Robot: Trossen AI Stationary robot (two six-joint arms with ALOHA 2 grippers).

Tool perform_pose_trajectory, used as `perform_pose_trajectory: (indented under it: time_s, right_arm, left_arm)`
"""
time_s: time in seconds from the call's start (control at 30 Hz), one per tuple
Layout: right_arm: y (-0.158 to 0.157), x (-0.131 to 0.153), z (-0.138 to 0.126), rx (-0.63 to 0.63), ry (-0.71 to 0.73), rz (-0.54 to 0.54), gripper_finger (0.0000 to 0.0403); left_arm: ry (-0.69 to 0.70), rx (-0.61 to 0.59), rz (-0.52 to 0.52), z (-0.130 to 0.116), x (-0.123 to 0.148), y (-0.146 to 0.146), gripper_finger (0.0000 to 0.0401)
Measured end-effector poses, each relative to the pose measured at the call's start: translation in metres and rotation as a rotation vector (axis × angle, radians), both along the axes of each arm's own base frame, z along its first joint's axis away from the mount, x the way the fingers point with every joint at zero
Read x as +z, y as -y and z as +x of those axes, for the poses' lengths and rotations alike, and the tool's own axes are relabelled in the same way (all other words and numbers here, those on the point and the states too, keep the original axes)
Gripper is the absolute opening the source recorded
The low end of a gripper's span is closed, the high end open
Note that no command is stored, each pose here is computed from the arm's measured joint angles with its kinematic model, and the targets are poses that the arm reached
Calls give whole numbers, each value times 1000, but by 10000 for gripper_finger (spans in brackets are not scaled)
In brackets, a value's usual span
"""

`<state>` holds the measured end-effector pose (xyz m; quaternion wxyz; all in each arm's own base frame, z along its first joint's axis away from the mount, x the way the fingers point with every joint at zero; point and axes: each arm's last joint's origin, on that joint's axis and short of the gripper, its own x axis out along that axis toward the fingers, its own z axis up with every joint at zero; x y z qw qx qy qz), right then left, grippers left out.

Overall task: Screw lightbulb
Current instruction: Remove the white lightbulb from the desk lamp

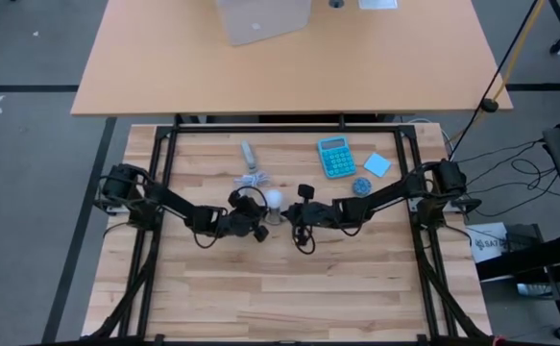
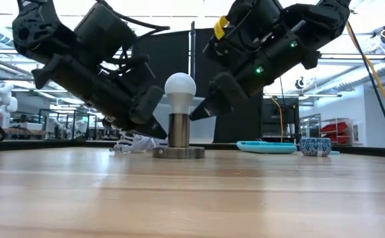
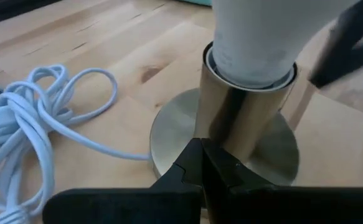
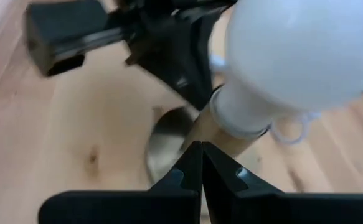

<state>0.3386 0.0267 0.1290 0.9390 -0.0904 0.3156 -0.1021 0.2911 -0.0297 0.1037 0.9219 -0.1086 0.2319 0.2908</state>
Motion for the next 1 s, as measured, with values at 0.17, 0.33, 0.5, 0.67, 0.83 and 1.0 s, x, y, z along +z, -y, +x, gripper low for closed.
perform_pose_trajectory:
  time_s: [0.17,0.33,0.5,0.67,0.83,1.0]
  right_arm:
    - [-2,-3,-2,64,-36,53,0]
    - [-2,-8,-6,62,-110,80,0]
    - [-1,-16,-14,37,-218,94,0]
    - [-1,-20,-19,28,-270,122,0]
    - [-1,-22,-21,34,-203,127,0]
    - [0,-27,-27,7,-66,139,0]
  left_arm:
    - [32,-14,22,3,4,-1,0]
    - [28,-16,24,3,4,-1,0]
    - [27,-23,24,3,4,1,0]
    - [19,-68,-24,3,4,-4,0]
    - [44,-105,-53,5,6,-4,0]
    - [86,-137,-17,5,20,1,0]
